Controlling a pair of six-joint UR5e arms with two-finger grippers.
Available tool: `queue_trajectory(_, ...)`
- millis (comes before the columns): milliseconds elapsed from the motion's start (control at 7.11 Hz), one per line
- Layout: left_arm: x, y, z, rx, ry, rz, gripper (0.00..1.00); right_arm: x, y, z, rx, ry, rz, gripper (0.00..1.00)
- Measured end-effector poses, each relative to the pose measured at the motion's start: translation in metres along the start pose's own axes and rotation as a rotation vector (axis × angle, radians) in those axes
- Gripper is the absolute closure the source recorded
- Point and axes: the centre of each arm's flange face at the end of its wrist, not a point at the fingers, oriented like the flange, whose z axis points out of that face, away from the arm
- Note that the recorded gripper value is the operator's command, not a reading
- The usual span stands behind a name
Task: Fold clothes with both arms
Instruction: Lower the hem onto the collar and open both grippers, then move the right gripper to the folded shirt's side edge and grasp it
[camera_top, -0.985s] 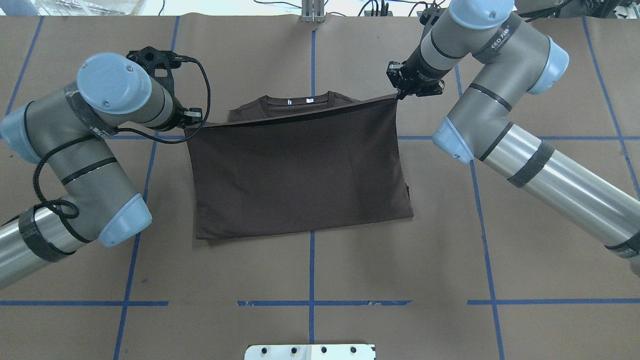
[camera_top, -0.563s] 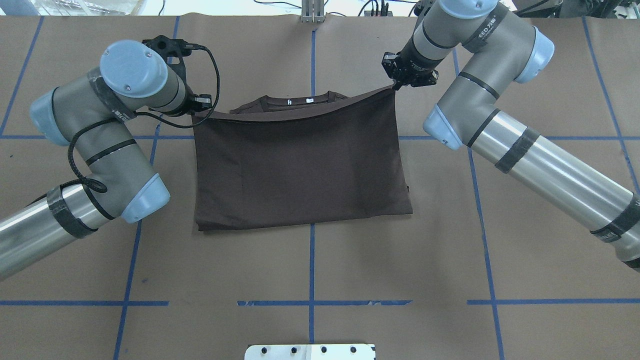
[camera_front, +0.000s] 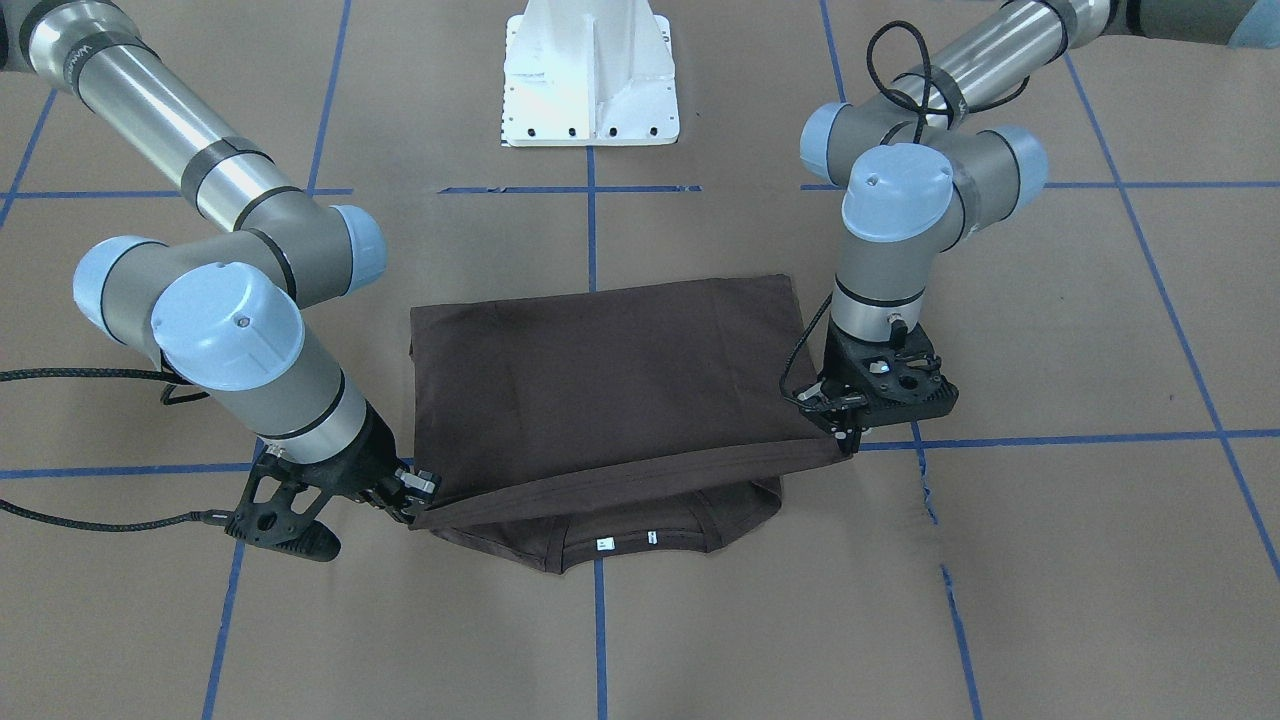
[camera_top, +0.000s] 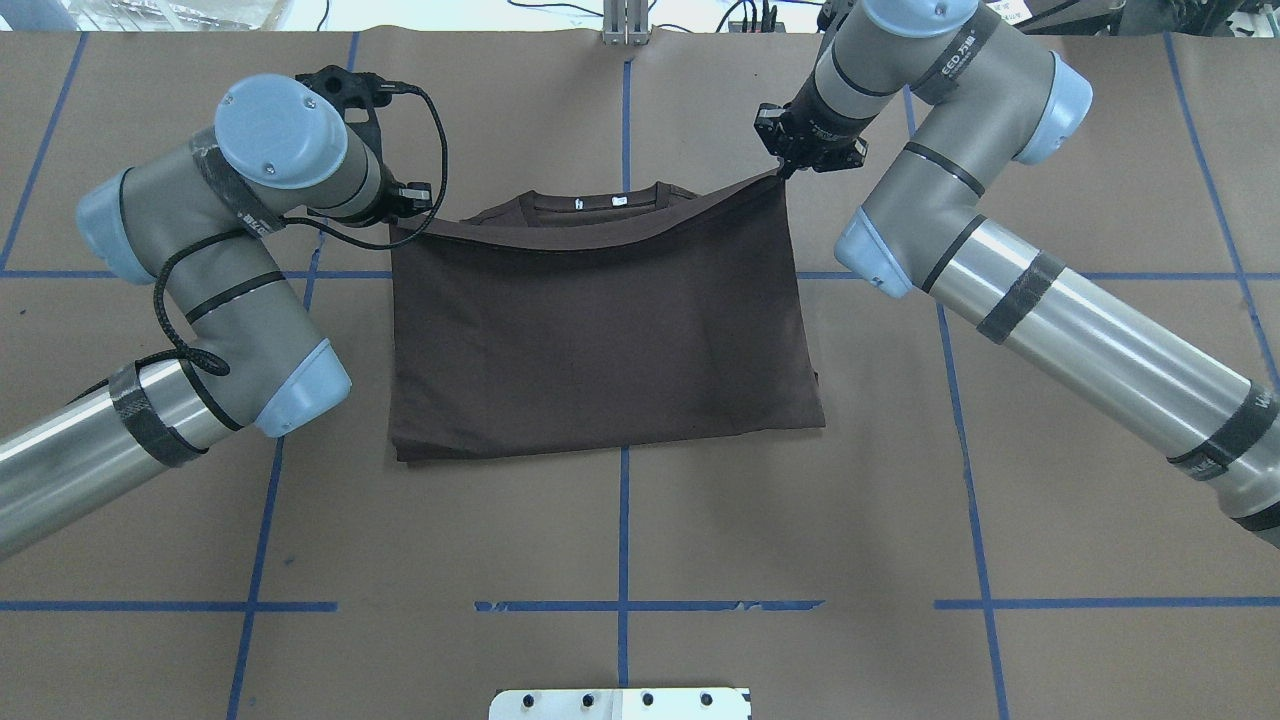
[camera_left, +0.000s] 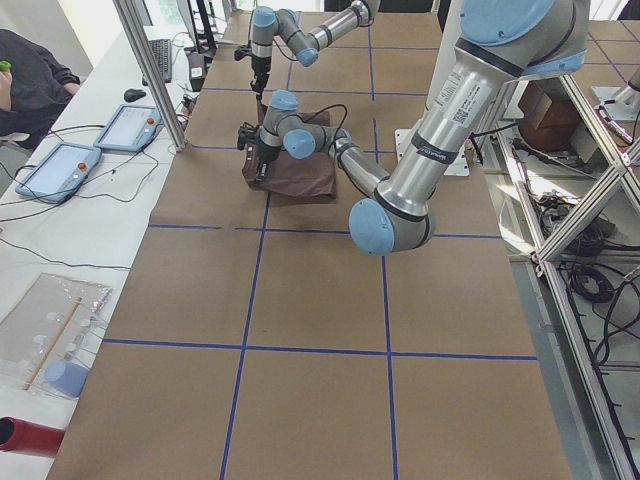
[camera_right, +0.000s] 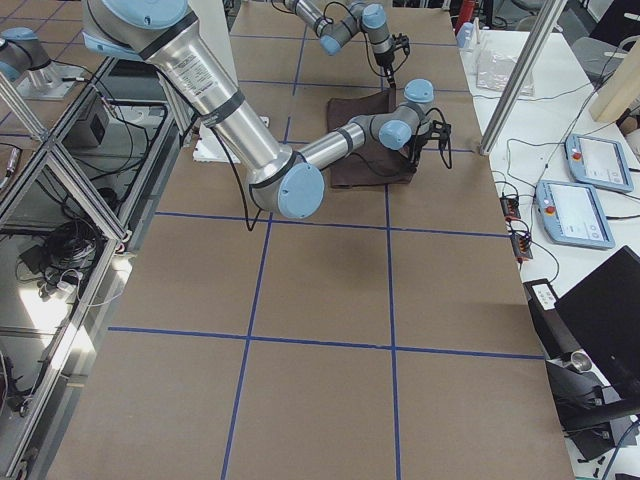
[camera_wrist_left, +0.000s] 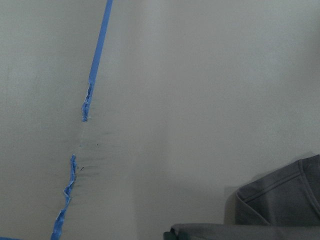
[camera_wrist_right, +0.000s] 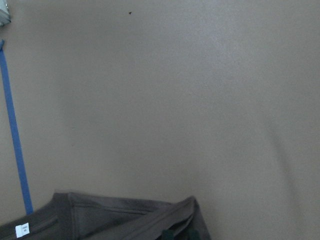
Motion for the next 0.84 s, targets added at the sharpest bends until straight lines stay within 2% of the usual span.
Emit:
queue_trajectory(422, 0.002, -0.007, -0.005, 0.008, 0.009, -0.001, 0.00, 0.028, 0.024, -0.014, -0.025, -0.028, -0.040, 0.00)
queue_trajectory(704, 0.008, -0.009, -0.019, 0.016, 0.032, -0.001, 0.00, 0.069, 0.082, -0.017, -0.060, -0.038, -0.023, 0.00)
queue_trajectory(844, 0.010, -0.008, -0.024, 0.015, 0.045, -0.002, 0.00, 0.080, 0.125, -0.010, -0.071, -0.030, -0.004, 0.00)
